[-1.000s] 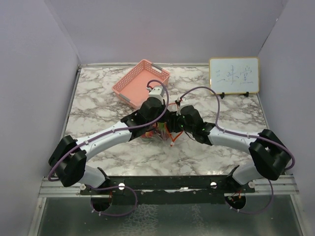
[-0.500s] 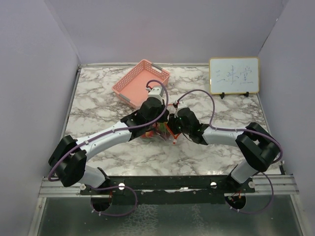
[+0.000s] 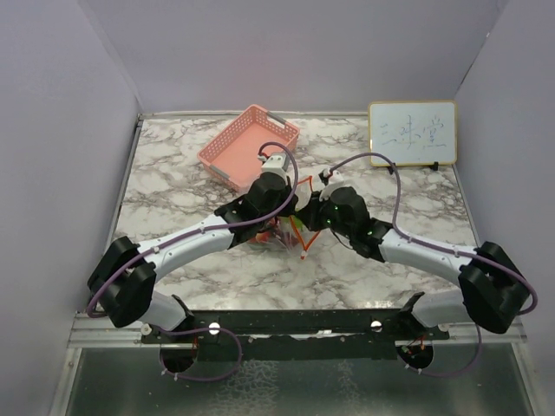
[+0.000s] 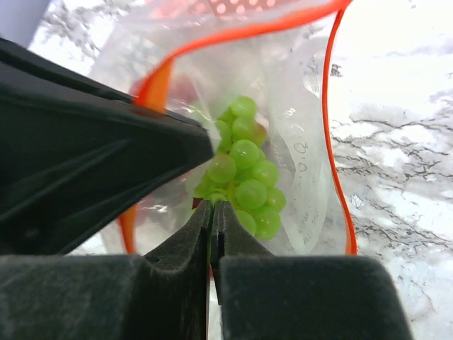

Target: Open the zip-top bag and remove the fake food

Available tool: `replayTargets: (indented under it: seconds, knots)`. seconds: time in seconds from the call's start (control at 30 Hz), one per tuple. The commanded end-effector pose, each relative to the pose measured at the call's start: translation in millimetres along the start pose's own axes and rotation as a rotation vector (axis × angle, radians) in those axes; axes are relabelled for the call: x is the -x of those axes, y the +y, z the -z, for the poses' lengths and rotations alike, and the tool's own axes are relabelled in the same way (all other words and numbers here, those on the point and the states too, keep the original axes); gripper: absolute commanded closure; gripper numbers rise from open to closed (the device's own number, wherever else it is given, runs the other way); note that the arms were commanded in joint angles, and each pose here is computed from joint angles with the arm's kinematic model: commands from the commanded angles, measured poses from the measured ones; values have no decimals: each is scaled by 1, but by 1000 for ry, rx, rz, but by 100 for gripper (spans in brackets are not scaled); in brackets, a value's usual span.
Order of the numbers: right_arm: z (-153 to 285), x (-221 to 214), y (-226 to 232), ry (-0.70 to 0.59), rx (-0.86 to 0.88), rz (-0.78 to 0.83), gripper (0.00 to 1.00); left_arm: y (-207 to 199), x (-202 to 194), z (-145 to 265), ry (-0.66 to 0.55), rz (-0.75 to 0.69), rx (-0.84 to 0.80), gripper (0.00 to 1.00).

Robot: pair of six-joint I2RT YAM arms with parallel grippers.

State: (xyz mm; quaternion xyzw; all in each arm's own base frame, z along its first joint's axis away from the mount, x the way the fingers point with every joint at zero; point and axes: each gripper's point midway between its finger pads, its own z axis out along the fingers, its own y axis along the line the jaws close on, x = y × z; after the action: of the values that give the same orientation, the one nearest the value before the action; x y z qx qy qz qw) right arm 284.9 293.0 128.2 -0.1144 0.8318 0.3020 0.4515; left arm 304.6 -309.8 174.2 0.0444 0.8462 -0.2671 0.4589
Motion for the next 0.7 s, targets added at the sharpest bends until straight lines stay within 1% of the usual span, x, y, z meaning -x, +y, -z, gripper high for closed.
replayTargets:
  seconds: [0.0,0.27,0.4,0.67]
  knots:
    - [21,18,-2,-52,-28,16,99,4,-1,-5,-17,-10,17,100]
    - [53,51,-1,-125,-69,51,99,17,3,-3,-33,15,39,100]
    - [72,75,6,-185,-63,61,99,23,3,-3,-36,16,49,100]
    - [90,133,32,-286,-24,100,99,36,-19,-8,4,20,64,100]
